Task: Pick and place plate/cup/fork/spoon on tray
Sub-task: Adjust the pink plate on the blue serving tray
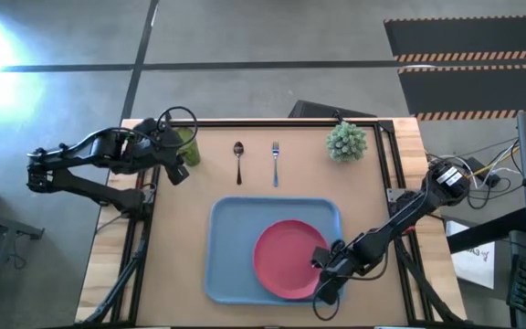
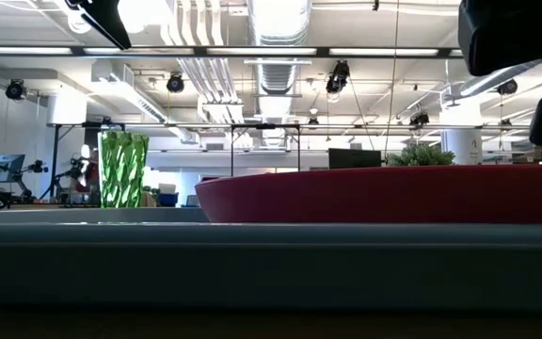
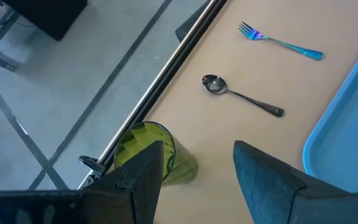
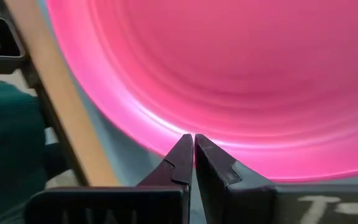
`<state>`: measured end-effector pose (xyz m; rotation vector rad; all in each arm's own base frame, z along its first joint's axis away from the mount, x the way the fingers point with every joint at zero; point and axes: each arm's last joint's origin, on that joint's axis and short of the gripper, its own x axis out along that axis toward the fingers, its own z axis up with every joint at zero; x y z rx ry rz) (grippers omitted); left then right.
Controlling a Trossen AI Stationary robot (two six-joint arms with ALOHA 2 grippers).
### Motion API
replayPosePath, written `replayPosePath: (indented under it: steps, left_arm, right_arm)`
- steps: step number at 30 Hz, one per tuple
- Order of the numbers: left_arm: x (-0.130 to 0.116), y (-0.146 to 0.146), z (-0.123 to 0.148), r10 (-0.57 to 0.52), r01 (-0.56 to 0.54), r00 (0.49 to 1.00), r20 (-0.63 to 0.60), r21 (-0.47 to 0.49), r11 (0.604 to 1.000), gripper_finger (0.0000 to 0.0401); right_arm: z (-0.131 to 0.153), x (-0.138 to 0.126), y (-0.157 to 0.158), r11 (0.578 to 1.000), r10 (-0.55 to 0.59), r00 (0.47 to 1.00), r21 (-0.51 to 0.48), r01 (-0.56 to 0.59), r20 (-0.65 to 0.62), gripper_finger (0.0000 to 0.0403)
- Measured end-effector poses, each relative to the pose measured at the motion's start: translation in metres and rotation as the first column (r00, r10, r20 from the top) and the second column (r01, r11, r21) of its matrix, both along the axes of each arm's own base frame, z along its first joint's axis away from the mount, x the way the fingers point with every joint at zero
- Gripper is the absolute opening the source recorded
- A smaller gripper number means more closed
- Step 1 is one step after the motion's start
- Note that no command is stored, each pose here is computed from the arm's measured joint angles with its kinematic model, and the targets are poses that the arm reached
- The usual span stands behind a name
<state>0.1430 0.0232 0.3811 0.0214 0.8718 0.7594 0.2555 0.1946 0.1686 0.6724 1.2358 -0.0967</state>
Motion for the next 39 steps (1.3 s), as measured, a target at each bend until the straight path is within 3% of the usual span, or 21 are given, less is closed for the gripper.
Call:
replayPosePath:
  steps: [6, 18, 39]
  left_arm:
    - [0.0, 0.0, 0.0, 0.012, -0.012, 1.0, 0.011, -0.01, 1.0, 0.0178]
    - [0.0, 0.0, 0.0, 0.013, -0.012, 1.0, 0.012, -0.011, 1.0, 0.0178]
    - [0.0, 0.0, 0.0, 0.013, -0.013, 1.0, 0.013, -0.011, 1.0, 0.0178]
  right_arm:
    - [-0.002, 0.002, -0.004, 0.998, -0.016, 0.999, -0.059, 0.018, 0.031, 0.0009]
    - [-0.003, 0.002, -0.005, 0.997, -0.012, 0.999, -0.075, 0.015, 0.034, 0.0009]
    - [-0.003, -0.009, 0.01, 1.0, -0.008, 1.0, -0.029, 0.008, 0.003, 0.0009]
